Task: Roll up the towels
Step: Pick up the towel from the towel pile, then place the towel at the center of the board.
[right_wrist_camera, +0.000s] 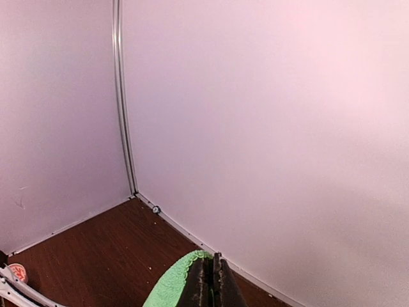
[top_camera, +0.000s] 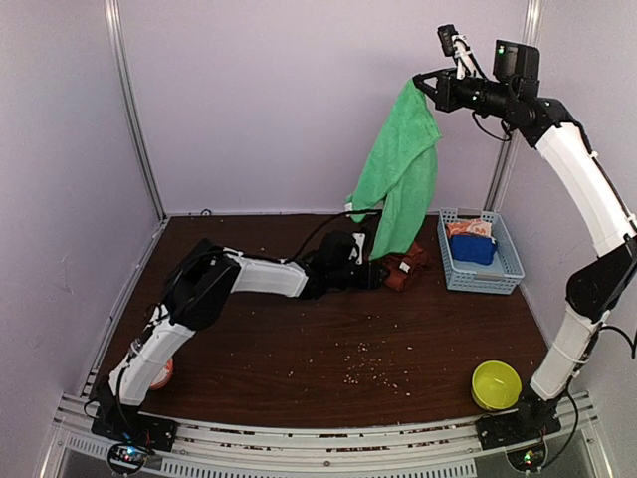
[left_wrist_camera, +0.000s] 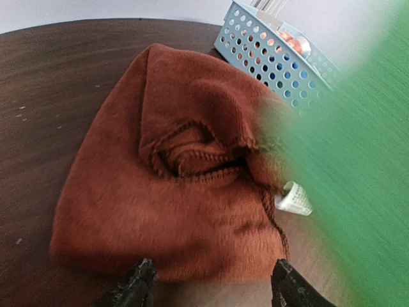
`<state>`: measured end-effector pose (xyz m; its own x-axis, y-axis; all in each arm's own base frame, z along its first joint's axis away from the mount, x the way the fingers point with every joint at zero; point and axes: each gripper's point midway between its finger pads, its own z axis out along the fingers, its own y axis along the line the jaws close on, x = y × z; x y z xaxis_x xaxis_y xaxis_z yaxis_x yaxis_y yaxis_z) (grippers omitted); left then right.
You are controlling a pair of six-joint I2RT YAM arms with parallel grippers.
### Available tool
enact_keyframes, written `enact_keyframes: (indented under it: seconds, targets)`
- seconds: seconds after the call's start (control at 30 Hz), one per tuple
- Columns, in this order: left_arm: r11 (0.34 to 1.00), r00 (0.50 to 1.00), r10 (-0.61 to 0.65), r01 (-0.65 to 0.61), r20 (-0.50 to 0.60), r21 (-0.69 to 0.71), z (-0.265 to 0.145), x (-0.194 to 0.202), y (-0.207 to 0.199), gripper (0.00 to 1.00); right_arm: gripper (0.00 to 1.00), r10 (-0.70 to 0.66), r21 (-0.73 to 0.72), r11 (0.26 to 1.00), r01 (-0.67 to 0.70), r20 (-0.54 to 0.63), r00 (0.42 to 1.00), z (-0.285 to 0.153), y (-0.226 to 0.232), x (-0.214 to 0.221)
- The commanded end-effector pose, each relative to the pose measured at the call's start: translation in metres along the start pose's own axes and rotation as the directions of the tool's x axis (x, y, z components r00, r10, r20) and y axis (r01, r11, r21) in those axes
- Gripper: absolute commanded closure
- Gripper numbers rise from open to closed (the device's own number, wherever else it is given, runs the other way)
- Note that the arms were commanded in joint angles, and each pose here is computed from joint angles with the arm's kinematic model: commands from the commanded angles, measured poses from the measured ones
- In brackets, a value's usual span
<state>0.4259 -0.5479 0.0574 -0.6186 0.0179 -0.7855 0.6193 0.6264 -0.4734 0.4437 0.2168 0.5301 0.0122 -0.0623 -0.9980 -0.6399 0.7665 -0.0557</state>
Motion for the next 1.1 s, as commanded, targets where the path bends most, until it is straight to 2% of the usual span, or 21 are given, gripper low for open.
enact_keyframes:
  seconds: [0.0, 0.1, 0.2, 0.3, 0.4, 0.57, 0.67, 0.77, 0.9, 1.07]
  targets:
    - [0.996, 0.998, -0.066, 0.066, -0.002, 0.062, 0.031, 0.009, -0.004, 0.36, 1.00, 0.065, -0.182, 0.982, -0.040, 0.133, 0.989, -0.033, 0.020, -0.047]
    - [0.988, 0.994, -0.097, 0.091, 0.044, 0.128, 0.049, -0.004, -0.014, 0.34, 1.00, 0.101, -0.245, 0.968, -0.061, 0.156, 0.983, -0.049, 0.020, -0.056]
    - [0.978, 0.980, -0.134, 0.107, 0.148, 0.179, 0.055, -0.028, -0.016, 0.30, 1.00, 0.102, -0.244, 0.968, -0.060, 0.162, 0.982, -0.059, 0.015, -0.059]
    - [0.971, 0.955, -0.186, 0.143, 0.232, 0.191, 0.049, -0.059, 0.000, 0.28, 1.00, 0.095, -0.234, 0.971, -0.059, 0.147, 0.984, -0.062, 0.013, -0.052]
    - [0.970, 0.952, -0.175, 0.124, 0.251, 0.208, 0.030, -0.093, 0.008, 0.28, 1.00, 0.082, -0.238, 0.970, -0.050, 0.126, 0.989, -0.061, 0.015, -0.041]
    - [0.988, 0.952, 0.000, -0.049, 0.307, 0.149, -0.036, -0.148, -0.018, 0.22, 1.00, 0.082, -0.275, 0.960, -0.048, 0.114, 0.990, -0.068, 0.025, -0.036]
    - [0.998, 0.951, 0.045, -0.059, 0.305, 0.036, -0.076, -0.165, -0.010, 0.21, 1.00, 0.113, -0.300, 0.950, -0.081, 0.090, 0.990, -0.068, 0.030, -0.025]
    - [0.998, 0.951, 0.067, -0.057, 0.303, -0.042, -0.117, -0.174, 0.001, 0.20, 1.00, 0.127, -0.366, 0.925, -0.099, 0.055, 0.990, -0.067, 0.048, -0.012]
    - [0.983, 0.961, 0.137, -0.101, 0.241, -0.154, -0.163, -0.159, 0.016, 0.21, 1.00, 0.132, -0.463, 0.879, -0.113, 0.008, 0.991, -0.059, 0.092, 0.003]
    - [0.943, 0.953, 0.181, -0.099, 0.242, -0.319, -0.233, -0.152, 0.042, 0.21, 1.00, 0.126, -0.668, 0.736, -0.110, -0.025, 0.992, -0.059, 0.169, 0.003]
